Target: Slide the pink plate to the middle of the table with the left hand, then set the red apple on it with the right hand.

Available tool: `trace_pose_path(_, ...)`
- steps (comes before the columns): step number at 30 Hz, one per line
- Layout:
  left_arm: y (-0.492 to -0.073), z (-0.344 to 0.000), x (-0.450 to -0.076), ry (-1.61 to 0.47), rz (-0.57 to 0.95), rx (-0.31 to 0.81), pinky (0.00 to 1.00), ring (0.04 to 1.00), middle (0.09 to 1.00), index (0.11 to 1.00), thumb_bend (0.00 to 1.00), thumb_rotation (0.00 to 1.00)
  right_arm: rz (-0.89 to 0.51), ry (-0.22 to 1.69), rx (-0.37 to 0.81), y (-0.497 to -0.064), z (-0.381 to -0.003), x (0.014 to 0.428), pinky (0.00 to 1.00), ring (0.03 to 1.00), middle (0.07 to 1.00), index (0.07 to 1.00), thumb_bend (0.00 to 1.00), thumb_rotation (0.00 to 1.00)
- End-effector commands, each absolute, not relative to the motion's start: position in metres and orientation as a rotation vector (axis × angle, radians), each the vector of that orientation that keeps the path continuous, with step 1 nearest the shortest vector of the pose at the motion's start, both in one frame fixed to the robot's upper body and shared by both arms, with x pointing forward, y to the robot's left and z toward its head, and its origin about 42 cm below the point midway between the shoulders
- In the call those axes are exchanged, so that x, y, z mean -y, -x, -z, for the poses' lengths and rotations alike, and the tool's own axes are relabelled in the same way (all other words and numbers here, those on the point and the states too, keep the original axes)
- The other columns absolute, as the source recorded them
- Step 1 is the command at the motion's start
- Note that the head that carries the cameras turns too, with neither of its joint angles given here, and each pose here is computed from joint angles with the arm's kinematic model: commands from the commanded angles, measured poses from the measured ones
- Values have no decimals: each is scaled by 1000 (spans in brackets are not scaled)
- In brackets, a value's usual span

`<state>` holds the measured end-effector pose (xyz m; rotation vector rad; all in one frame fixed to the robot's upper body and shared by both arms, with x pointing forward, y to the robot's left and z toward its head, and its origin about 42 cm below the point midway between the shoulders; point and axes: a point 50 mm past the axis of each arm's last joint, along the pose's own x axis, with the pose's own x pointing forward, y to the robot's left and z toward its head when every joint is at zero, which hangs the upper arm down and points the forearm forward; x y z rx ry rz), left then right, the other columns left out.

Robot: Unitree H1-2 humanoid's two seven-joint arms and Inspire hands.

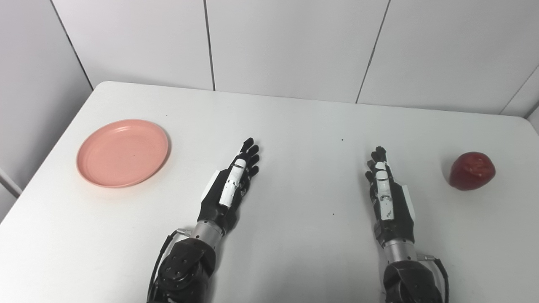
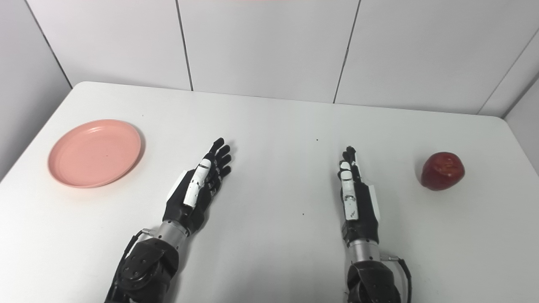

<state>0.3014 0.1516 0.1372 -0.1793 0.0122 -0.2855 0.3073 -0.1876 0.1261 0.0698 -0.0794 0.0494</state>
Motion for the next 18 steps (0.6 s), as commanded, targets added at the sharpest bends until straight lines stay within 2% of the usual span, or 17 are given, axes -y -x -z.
trace_pose_path(1, -303, -150, -146, 184, 294, 58, 1000, 1000, 1000, 1000, 405, 1000, -75, -72, 163, -310, -140, 186, 1000, 1000, 1000, 1000, 231, 1000)
trace_pose_path(18, -304, -146, -137, 176, 311, 45, 1000, 1000, 1000, 1000, 396, 1000, -68, -63, 163, -310, -138, 192, 1000, 1000, 1000, 1000, 202, 1000)
